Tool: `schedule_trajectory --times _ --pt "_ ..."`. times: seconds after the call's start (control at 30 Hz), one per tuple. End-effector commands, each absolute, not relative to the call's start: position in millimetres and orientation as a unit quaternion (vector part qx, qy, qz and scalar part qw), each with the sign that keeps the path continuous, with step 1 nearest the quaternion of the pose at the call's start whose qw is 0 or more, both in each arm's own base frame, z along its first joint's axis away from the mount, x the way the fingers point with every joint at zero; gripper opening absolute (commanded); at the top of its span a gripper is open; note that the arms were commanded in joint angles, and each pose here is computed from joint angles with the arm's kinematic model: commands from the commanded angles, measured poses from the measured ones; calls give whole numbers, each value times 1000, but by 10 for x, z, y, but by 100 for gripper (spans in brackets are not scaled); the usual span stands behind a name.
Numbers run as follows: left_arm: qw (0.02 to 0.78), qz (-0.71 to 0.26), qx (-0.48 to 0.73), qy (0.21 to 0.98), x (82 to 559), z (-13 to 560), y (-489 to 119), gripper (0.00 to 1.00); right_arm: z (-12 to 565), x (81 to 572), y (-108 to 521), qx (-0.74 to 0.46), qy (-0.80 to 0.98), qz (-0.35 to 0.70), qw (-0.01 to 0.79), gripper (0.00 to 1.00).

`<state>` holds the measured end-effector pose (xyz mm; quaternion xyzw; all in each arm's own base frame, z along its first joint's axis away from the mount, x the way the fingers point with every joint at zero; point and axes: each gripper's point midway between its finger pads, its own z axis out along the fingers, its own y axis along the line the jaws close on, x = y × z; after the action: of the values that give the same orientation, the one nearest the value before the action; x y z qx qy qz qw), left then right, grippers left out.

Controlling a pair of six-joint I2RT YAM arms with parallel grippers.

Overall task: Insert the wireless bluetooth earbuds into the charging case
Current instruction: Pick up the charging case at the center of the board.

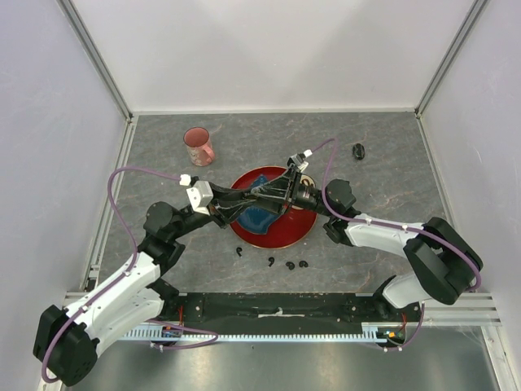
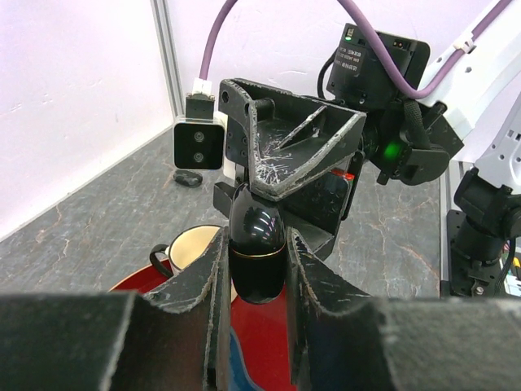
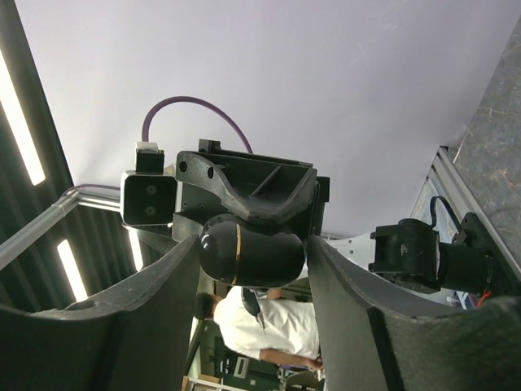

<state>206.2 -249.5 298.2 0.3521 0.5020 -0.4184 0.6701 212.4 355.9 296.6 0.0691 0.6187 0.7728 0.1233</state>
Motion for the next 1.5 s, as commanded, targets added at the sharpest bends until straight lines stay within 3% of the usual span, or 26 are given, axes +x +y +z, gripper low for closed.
schedule_trajectory --times 0.0,0.23,0.37,0.47,0.5,0.67,0.87,1.47 --pt "692 -399 368 476 2036 3088 -2465 2 3116 2115 3500 71 597 787 137 59" --pt "688 -403 373 475 2018 3074 -2480 2 3157 2097 3484 71 589 794 137 59" --pt "686 -405 371 477 2025 3065 -2484 2 3175 2080 3475 70 584 798 132 46" --pt "681 -412 359 488 2046 3062 -2487 11 3195 2062 3465 67 581 801 132 35" --pt "679 -414 356 491 2055 3055 -2489 18 3204 2058 3464 65 578 802 132 33" --pt "660 -428 347 510 2084 3040 -2529 36 3226 2045 3453 61 573 806 132 27" --pt "675 -446 333 485 2049 3077 -2525 45 3245 2030 3441 66 563 815 123 26" --pt "690 -476 308 451 2042 3184 -2557 47 3175 2055 3444 78 558 818 113 26"
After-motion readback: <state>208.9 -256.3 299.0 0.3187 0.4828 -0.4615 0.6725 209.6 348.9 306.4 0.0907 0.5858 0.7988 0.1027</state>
